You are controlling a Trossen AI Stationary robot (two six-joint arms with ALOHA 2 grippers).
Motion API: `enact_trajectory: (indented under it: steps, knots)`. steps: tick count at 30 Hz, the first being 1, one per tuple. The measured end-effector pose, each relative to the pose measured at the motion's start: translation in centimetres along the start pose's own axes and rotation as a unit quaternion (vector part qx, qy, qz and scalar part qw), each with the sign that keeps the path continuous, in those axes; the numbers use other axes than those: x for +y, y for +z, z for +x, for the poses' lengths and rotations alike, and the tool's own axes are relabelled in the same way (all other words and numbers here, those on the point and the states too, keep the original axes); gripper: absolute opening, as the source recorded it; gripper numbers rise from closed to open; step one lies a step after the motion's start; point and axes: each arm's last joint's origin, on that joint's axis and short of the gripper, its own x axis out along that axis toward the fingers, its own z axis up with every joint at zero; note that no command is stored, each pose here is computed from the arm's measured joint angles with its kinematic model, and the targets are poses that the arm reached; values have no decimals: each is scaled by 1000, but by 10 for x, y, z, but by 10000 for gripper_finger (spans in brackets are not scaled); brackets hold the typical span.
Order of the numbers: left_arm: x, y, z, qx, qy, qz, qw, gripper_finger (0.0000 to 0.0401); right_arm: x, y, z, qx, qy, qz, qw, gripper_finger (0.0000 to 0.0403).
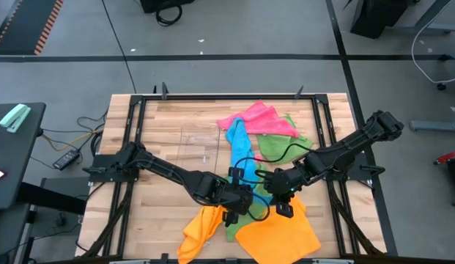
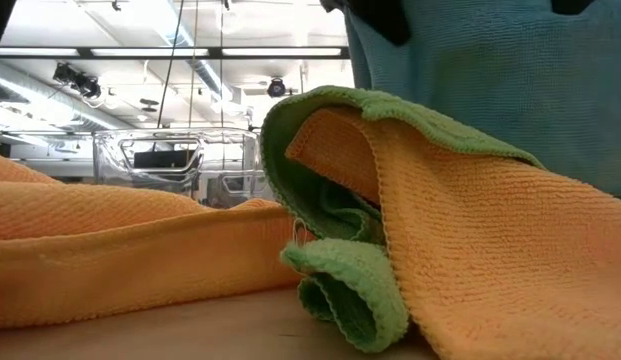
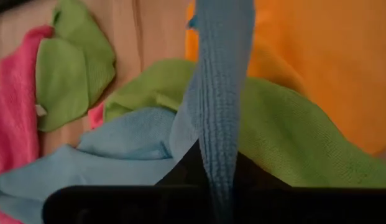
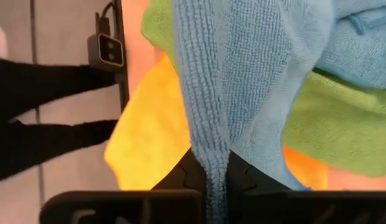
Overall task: Fold microfiber towels
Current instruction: Fold the left blue towel
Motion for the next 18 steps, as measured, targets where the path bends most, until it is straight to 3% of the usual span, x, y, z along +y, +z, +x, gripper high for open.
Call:
enact_trajectory:
  steps: [8, 18]
  knots:
    - [4, -1, 2, 7, 4, 35, 999, 35, -4, -3, 0, 7, -38, -46, 998, 23]
    - [23, -2, 7, 17, 24, 37, 999, 15, -16, -5, -5, 21, -105, -34, 994, 23]
